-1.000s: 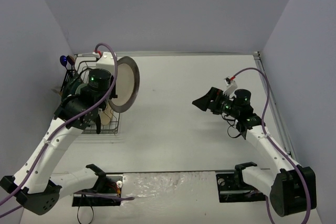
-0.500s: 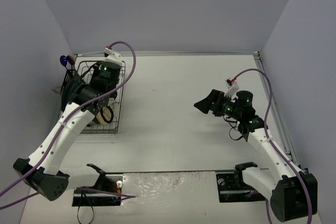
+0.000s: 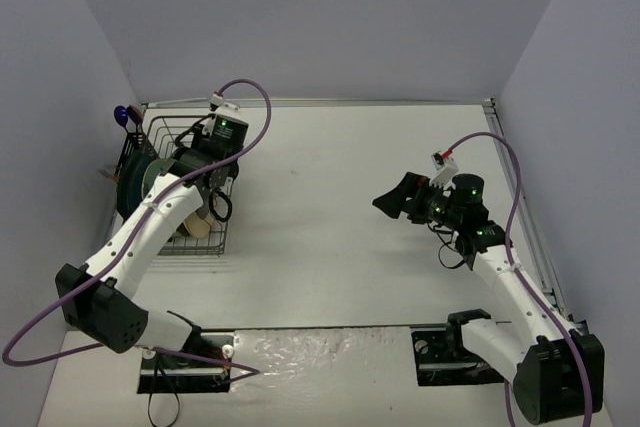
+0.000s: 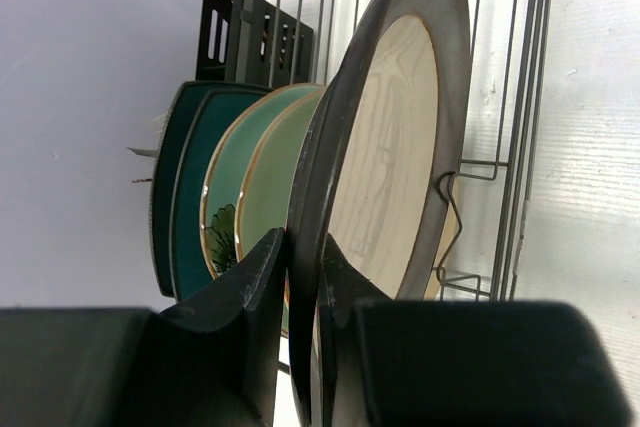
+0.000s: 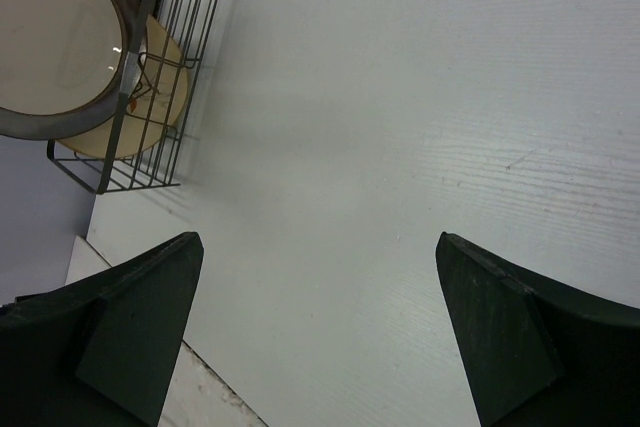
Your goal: Load the plates into the dish rack
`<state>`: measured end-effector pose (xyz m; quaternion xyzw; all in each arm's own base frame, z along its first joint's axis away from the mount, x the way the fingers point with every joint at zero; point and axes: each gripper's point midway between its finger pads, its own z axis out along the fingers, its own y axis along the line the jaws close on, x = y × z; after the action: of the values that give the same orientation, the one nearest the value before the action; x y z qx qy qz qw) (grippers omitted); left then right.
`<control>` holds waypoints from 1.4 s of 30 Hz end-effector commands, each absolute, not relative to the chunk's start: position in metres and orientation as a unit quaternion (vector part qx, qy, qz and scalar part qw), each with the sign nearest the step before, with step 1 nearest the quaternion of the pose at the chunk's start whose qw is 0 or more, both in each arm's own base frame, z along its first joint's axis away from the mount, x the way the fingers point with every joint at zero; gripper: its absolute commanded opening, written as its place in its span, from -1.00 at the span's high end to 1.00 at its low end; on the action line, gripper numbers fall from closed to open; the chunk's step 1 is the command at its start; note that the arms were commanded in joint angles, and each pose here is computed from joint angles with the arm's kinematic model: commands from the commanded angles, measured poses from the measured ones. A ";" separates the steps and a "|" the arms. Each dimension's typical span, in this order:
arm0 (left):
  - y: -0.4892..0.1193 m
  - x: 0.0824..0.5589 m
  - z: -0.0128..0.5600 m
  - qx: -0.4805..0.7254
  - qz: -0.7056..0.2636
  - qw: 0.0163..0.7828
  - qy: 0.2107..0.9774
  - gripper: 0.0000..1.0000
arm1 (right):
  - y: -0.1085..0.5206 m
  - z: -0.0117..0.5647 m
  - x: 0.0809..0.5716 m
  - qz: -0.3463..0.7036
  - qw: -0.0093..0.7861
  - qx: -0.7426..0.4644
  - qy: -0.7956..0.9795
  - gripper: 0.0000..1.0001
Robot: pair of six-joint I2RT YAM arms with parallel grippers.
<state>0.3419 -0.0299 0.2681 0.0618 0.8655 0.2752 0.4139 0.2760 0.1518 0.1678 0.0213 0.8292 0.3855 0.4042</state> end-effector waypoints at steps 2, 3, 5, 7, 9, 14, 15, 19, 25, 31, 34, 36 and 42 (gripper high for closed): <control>-0.016 0.343 0.285 -0.012 0.289 0.452 0.844 1.00 | 0.150 0.195 0.285 0.387 0.446 0.002 0.807 -1.00; -0.016 0.343 0.284 -0.014 0.288 0.451 0.845 1.00 | 0.150 0.195 0.285 0.387 0.446 0.002 0.807 -1.00; -0.012 0.342 0.274 -0.018 0.286 0.441 0.851 1.00 | 0.150 0.194 0.285 0.387 0.446 0.001 0.807 -1.00; -0.010 0.341 0.267 -0.023 0.283 0.435 0.855 1.00 | 0.149 0.194 0.285 0.387 0.446 0.001 0.807 -1.00; -0.012 0.339 0.258 -0.020 0.271 0.427 0.862 1.00 | 0.150 0.195 0.285 0.388 0.447 0.001 0.806 -1.00; -0.012 0.335 0.246 -0.031 0.250 0.424 0.870 1.00 | 0.149 0.194 0.284 0.388 0.446 0.001 0.807 -1.00; -0.011 0.333 0.245 -0.032 0.249 0.423 0.871 0.96 | 0.149 0.194 0.284 0.388 0.446 0.000 0.807 -1.00; -0.005 0.326 0.244 -0.037 0.251 0.418 0.872 0.69 | 0.149 0.195 0.283 0.387 0.449 0.001 0.805 -1.00; -0.004 0.319 0.257 -0.044 0.232 0.436 0.868 0.16 | 0.145 0.212 0.288 0.378 0.472 0.002 0.796 -1.00; -0.004 0.304 0.304 -0.062 0.189 0.493 0.847 -0.39 | 0.133 0.250 0.298 0.354 0.519 0.019 0.778 -1.00; -0.002 0.288 0.331 -0.069 0.157 0.529 0.831 -0.63 | 0.124 0.273 0.300 0.333 0.548 0.030 0.767 -1.00; 0.001 0.271 0.351 -0.077 0.130 0.562 0.813 -0.78 | 0.114 0.289 0.301 0.309 0.567 0.036 0.762 -1.00; 0.021 0.204 0.374 -0.095 0.073 0.635 0.763 -0.94 | 0.088 0.340 0.284 0.248 0.621 0.048 0.742 -1.00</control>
<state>0.2438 0.0084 0.3443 -0.0762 0.8072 0.1162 0.5737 0.2915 0.1125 0.2891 0.0398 0.7748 0.3006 0.5548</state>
